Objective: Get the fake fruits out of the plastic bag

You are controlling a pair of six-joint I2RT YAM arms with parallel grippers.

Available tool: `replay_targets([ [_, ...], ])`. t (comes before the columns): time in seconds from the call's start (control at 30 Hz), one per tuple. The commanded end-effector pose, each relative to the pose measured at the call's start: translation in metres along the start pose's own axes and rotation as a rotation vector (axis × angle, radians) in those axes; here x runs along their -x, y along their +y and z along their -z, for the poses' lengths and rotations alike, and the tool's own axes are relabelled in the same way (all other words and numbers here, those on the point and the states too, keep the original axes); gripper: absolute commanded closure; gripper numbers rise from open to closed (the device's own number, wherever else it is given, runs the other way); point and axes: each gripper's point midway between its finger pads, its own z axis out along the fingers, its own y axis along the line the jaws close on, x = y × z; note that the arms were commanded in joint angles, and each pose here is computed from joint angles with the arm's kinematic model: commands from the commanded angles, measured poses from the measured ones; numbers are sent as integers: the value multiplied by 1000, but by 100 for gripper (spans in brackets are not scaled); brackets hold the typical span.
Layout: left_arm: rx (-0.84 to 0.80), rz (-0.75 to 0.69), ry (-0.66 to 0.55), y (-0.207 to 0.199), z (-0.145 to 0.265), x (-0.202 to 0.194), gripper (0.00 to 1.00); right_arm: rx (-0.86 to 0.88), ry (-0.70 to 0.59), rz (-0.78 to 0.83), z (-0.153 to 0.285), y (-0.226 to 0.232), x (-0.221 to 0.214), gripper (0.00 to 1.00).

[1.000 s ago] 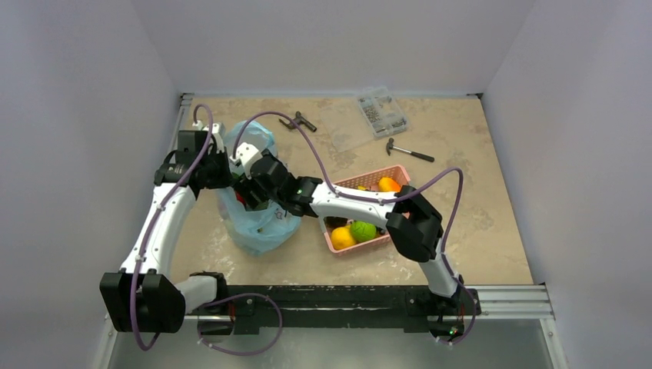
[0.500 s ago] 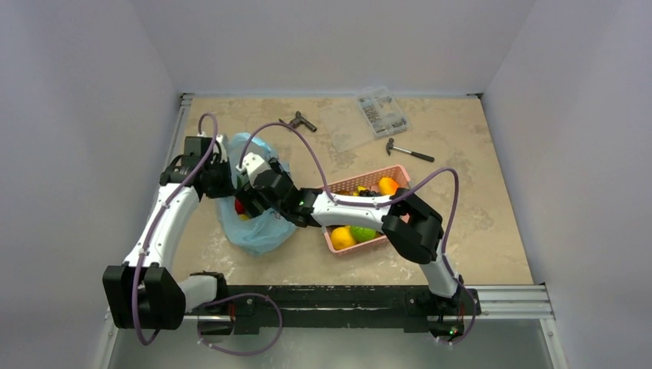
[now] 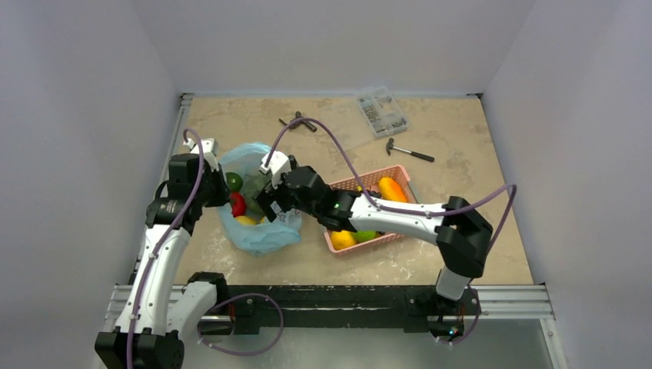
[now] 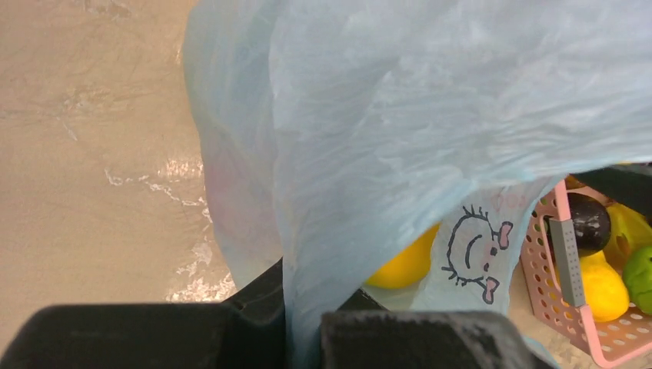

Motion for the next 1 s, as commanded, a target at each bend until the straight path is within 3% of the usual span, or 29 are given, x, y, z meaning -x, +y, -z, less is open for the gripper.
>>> replay_targets([
  [0.0,-57,-11,-84,-10,4,14,100,236,-198,-21,33,47,65,5],
  [0.1,-8,-6,-44,-2,3,7,100,305,-203,-24,30,64,64,17],
  [0.17,20,-4,-36,3,4,4,100,352,-188,-27,22,76,61,30],
  [0.33,50,0,-72,9,10,6,100,372,-158,-43,-7,88,51,58],
  [0.43,57,0,-80,10,11,6,100,378,-147,-44,-23,93,44,70],
  [0.7,50,-1,-82,9,11,6,100,317,-74,1,-65,91,8,69],
  [0.97,48,-2,-87,9,12,7,100,408,11,44,-67,106,-32,54],
])
